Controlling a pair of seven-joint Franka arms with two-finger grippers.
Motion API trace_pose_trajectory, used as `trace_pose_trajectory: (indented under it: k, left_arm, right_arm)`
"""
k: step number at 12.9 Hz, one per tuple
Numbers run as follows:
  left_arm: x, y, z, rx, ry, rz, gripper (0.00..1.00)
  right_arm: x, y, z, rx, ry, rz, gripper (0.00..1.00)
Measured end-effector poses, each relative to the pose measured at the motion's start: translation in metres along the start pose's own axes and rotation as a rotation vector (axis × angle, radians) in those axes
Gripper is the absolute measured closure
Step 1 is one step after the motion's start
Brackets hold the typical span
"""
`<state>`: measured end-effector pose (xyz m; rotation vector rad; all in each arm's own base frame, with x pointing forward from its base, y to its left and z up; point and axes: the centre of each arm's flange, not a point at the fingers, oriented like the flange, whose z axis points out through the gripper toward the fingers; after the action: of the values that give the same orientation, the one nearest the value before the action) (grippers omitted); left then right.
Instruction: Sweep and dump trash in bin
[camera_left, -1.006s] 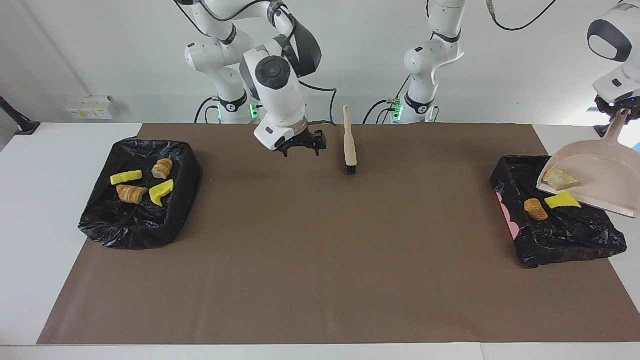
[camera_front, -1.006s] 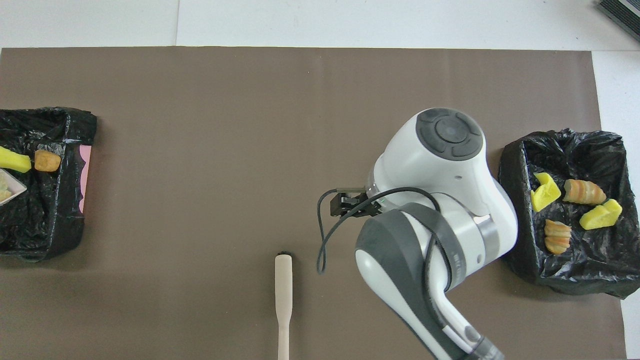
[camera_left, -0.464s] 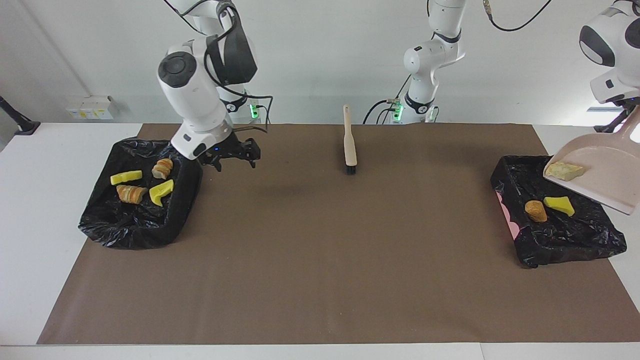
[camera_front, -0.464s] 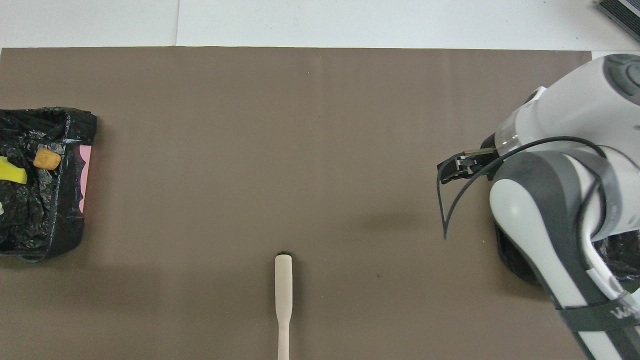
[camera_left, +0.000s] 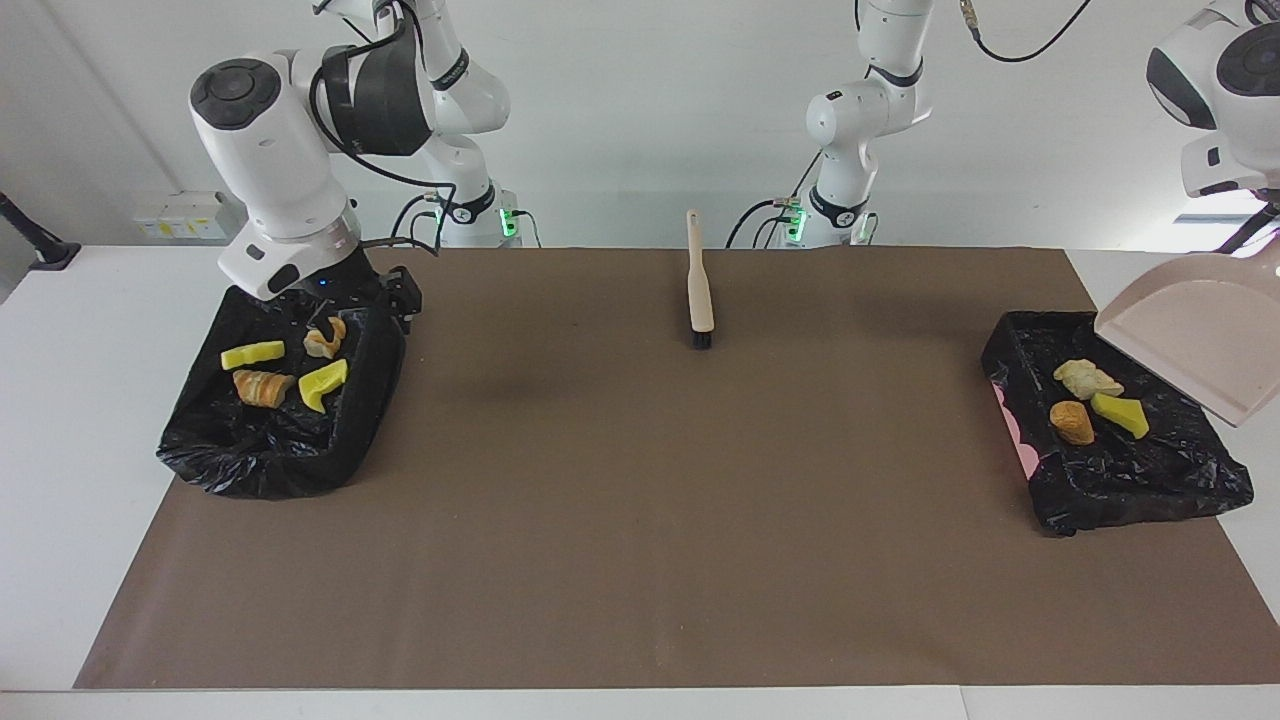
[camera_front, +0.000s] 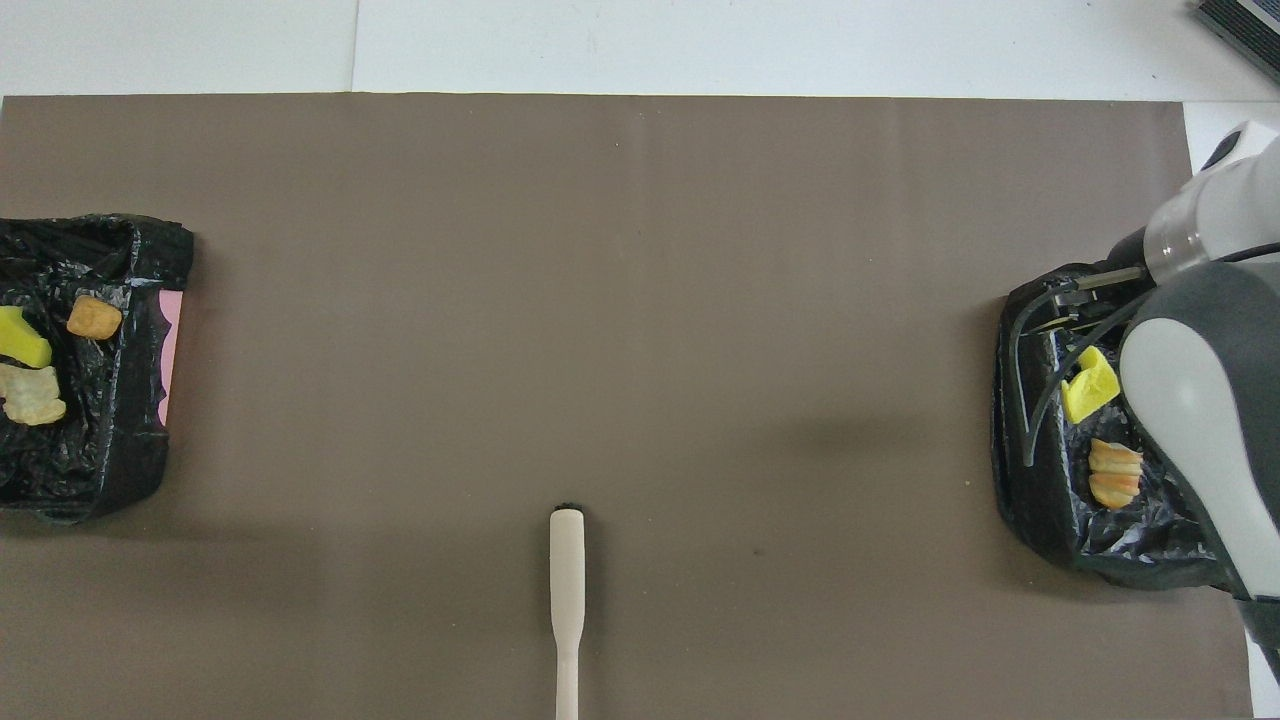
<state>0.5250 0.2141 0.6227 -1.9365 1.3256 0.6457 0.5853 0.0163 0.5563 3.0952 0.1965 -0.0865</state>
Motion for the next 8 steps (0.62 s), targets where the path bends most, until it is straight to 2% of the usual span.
trace_pose_trajectory:
  k: [1,2,5,8]
  left_arm:
    - [0.001,-0.003,-0.009,0.013,0.018,0.006,0.69]
    - [0.003,-0.005,-0.018,0.018,0.065,-0.004,0.69]
    - [0.003,-0.009,-0.043,-0.009,0.333,-0.101,0.69]
    - [0.011,0.005,-0.054,-0.143,0.517,-0.153,0.69]
  right_arm:
    - [-0.003,0.007,-0.010,-0.001,0.002,0.013,0.00]
    - [-0.008,0.015,-0.019,-0.001,0.003,0.028,0.00]
    - [-0.029,0.024,-0.040,0.016,-0.010,0.097,0.00]
    - [-0.035,0.019,-0.047,0.037,-0.004,0.113,0.00]
